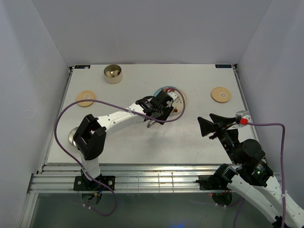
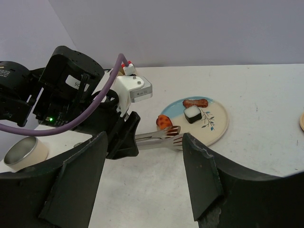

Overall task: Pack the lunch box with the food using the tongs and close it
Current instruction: Pick up the fake food from the plate.

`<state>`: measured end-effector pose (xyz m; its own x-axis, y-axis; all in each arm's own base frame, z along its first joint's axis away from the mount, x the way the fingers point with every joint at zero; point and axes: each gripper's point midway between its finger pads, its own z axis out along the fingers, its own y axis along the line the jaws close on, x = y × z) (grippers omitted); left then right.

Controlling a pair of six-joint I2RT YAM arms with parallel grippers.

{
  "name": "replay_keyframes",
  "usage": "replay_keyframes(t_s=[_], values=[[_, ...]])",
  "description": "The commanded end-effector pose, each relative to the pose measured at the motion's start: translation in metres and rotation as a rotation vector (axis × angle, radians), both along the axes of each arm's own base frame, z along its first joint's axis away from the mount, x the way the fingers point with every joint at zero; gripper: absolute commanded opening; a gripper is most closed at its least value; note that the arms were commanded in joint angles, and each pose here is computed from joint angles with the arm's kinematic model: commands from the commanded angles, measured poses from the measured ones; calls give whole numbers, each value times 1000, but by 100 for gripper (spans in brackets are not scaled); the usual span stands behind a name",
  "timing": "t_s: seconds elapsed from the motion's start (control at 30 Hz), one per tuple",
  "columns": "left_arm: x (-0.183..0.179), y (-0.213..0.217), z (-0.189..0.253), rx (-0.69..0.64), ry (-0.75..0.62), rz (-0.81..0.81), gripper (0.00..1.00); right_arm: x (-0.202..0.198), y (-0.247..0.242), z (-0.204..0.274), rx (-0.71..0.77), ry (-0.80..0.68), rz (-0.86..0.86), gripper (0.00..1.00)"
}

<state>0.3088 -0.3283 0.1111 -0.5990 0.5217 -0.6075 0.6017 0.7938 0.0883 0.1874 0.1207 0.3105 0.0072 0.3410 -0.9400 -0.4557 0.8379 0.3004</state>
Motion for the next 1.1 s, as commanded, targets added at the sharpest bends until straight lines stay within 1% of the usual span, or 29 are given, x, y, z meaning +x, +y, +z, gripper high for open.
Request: replay_keyframes(t_s=[0.0, 0.33, 0.8, 1.0, 1.07], values=[[2, -10, 20, -29, -25, -45, 55, 0, -3, 13, 33, -40, -11, 70], [5, -12, 8, 7, -9, -54, 54, 0, -3, 13, 31, -41, -12, 70], [8, -10, 7, 30, -14, -43, 48, 0, -3, 13, 34, -41, -11, 70], [14, -15, 15, 15, -32, -33, 43, 0, -3, 13, 32, -42, -12, 70], [16, -17, 19, 6, -40, -31, 40, -1, -4, 14, 36, -43, -12, 70]])
